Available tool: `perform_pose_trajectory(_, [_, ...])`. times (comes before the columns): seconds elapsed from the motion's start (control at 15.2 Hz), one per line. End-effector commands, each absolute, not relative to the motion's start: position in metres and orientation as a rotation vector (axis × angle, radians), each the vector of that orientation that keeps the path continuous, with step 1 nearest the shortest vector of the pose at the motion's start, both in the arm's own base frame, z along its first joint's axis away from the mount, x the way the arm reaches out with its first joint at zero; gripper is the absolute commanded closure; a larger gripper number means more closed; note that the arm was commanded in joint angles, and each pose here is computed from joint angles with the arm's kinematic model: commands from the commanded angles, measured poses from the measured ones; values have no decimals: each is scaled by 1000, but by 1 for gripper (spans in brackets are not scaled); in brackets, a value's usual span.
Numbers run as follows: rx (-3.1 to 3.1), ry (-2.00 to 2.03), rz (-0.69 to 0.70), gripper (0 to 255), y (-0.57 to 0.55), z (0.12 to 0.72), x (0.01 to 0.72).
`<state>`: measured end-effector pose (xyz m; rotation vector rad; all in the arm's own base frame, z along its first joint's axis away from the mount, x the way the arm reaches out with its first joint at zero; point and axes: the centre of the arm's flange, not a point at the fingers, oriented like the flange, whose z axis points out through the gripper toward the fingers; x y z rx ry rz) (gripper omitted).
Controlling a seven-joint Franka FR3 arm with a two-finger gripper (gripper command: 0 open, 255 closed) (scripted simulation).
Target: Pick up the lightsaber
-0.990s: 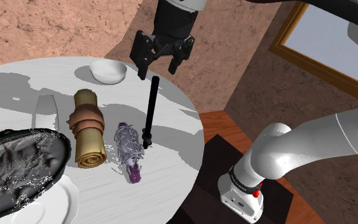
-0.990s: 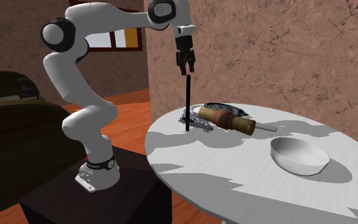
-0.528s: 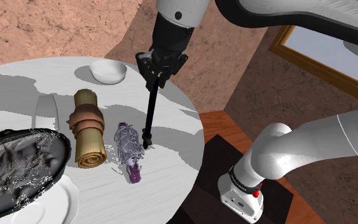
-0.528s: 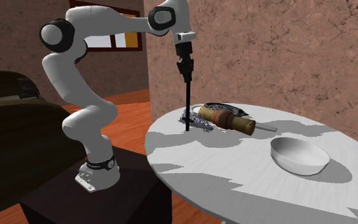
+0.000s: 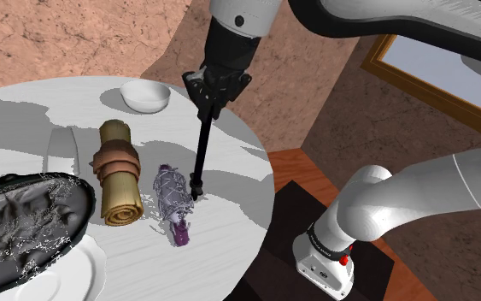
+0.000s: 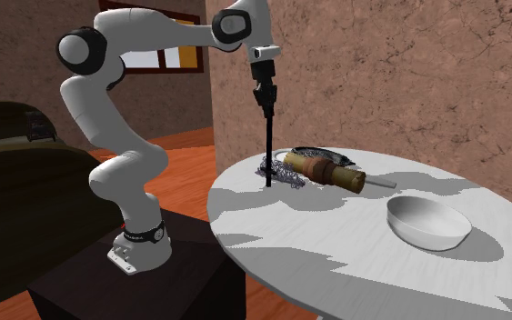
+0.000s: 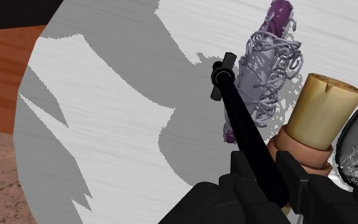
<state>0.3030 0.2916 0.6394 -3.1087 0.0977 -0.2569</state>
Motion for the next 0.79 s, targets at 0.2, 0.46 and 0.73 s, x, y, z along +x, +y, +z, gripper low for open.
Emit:
perform_pose_trajectory(0.2, [-3109, 98, -255, 255, 292, 661, 304])
perform_pose_trajectory(0.46, [-3109, 98, -255, 255, 292, 682, 304])
perform_pose_trajectory(0.73, [-3109, 98, -255, 255, 292, 703, 304])
